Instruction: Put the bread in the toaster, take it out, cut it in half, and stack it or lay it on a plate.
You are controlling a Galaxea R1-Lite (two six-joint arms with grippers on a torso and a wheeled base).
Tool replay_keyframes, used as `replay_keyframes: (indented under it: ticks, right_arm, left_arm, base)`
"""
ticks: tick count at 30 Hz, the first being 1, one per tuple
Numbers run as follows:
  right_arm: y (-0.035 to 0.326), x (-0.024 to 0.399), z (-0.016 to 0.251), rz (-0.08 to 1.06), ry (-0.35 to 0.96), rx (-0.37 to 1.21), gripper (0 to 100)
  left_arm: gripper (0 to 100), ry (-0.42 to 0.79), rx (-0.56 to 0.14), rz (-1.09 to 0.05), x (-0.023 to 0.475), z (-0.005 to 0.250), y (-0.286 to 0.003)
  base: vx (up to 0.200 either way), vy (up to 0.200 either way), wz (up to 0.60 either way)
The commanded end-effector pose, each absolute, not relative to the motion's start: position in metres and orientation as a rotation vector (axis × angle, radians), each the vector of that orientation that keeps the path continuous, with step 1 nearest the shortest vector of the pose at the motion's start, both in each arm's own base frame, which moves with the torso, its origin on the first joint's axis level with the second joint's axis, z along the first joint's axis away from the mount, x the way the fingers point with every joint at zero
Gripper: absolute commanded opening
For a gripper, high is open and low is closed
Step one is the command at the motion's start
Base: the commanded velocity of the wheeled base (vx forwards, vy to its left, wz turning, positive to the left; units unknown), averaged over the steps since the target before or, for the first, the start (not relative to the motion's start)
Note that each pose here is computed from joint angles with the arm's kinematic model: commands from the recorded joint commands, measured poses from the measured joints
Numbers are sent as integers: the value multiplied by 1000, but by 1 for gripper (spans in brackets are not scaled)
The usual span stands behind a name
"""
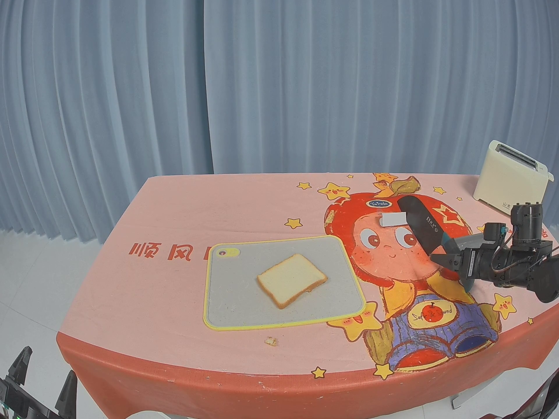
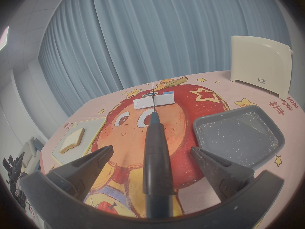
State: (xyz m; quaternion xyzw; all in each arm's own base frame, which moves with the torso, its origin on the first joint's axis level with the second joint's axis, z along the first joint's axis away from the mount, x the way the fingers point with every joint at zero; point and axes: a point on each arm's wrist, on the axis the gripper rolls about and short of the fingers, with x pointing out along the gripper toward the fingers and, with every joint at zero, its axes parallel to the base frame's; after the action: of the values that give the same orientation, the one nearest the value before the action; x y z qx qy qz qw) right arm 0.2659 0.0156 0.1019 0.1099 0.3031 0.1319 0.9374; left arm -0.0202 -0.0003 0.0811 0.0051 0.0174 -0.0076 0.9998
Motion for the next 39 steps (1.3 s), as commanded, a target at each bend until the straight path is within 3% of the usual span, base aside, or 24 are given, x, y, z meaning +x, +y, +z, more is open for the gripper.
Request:
replay_keyframes:
  ticks: [1,17,18,39]
  right_arm:
    - [17,266,101,273,623,225,100]
    - [17,268,94,271,647,226,100]
    - [17,268,95,270,646,228,0]
    - [17,267,102,275,616,224,0]
  left_arm:
    - [100,52,10,-14,-19,77,0]
    - [100,52,10,-14,-19,77,0]
    - [100,52,10,-14,-19,77,0]
    - [100,52,10,-16,-19,77,0]
  base:
    - [0,0,0]
    - [0,0,0]
    - [0,0,0]
    - [0,0,0]
